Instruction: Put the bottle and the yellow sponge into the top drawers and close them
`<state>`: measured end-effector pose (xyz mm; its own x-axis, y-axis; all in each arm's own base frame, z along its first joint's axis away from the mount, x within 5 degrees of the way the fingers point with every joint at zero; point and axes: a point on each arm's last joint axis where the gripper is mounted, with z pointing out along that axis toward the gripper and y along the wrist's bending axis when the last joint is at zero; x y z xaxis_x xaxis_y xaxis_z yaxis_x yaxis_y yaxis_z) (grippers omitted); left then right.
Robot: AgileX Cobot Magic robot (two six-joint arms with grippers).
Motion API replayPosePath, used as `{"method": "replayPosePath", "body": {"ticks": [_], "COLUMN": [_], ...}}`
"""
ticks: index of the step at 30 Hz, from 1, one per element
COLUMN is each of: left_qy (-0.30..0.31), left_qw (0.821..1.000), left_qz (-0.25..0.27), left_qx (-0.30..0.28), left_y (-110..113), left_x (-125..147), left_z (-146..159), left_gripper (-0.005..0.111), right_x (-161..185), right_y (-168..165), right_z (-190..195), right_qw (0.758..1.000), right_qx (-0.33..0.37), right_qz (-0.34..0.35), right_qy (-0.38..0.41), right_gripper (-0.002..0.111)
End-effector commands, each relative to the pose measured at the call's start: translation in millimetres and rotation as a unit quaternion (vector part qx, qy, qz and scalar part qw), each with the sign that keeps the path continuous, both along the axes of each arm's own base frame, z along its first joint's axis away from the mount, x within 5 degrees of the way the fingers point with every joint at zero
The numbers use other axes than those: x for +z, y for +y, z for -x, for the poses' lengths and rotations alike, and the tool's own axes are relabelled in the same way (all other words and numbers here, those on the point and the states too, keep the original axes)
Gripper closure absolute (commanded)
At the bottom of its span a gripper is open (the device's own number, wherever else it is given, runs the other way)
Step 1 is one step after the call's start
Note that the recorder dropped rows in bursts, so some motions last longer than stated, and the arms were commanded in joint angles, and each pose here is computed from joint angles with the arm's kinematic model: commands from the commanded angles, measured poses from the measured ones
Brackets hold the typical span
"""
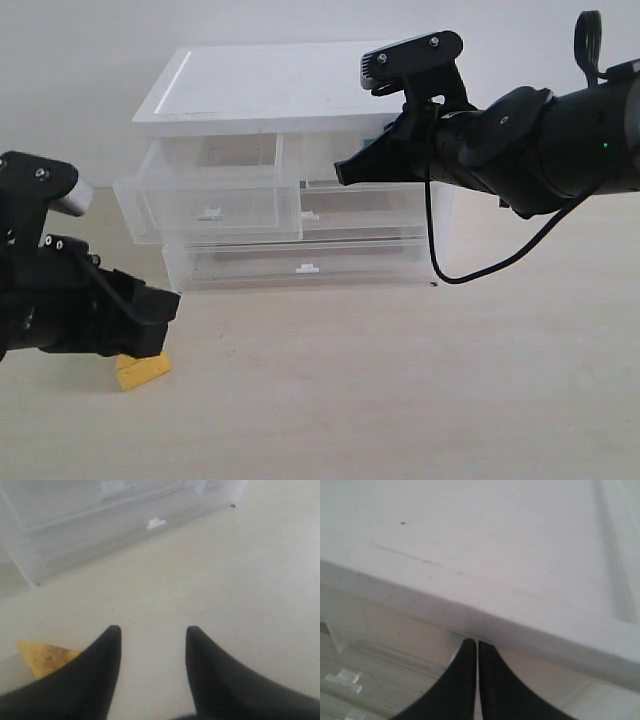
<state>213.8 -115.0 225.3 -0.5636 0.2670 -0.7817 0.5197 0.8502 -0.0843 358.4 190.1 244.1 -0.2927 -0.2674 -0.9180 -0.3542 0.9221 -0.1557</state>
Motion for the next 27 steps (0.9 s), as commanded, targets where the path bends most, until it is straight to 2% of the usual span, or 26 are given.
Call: {"method": "replayPosePath", "body": {"ticks": [1, 5, 11, 17, 22, 27], "left_qy": [0.01, 0.021, 0.084, 0.124, 0.124, 0.11], "left_qw": [0.998, 0.996, 0.985, 0.975, 0.968, 0.961], "left_qz": [0.014, 0.015, 0.012, 0.003, -0.008, 0.002], "left_qx": [0.054, 0.087, 0.151, 0.184, 0.219, 0.255], "left_y": [8, 11, 11, 6, 8, 11], "left_x": [-8, -17, -50, -75, -86, -83], "left_z": [3, 1, -12, -28, -37, -42], "left_gripper": [0.062, 0.062, 0.062, 0.052, 0.05, 0.05], "right_x": [10, 9, 9, 9, 8, 8], "right_y": [-2, -1, -1, -1, 0, 0], "right_z": [-3, -2, -2, -2, -1, -1], "right_qw": [1.0, 1.0, 1.0, 1.0, 1.0, 1.0], "right_qx": [-0.005, 0.001, 0.0, 0.001, 0.005, 0.005], "right_qz": [0.004, 0.003, 0.002, 0.001, 0.003, 0.003], "right_qy": [-0.023, -0.018, -0.017, -0.016, -0.014, -0.013], "right_gripper": [0.108, 0.108, 0.108, 0.108, 0.108, 0.108]}}
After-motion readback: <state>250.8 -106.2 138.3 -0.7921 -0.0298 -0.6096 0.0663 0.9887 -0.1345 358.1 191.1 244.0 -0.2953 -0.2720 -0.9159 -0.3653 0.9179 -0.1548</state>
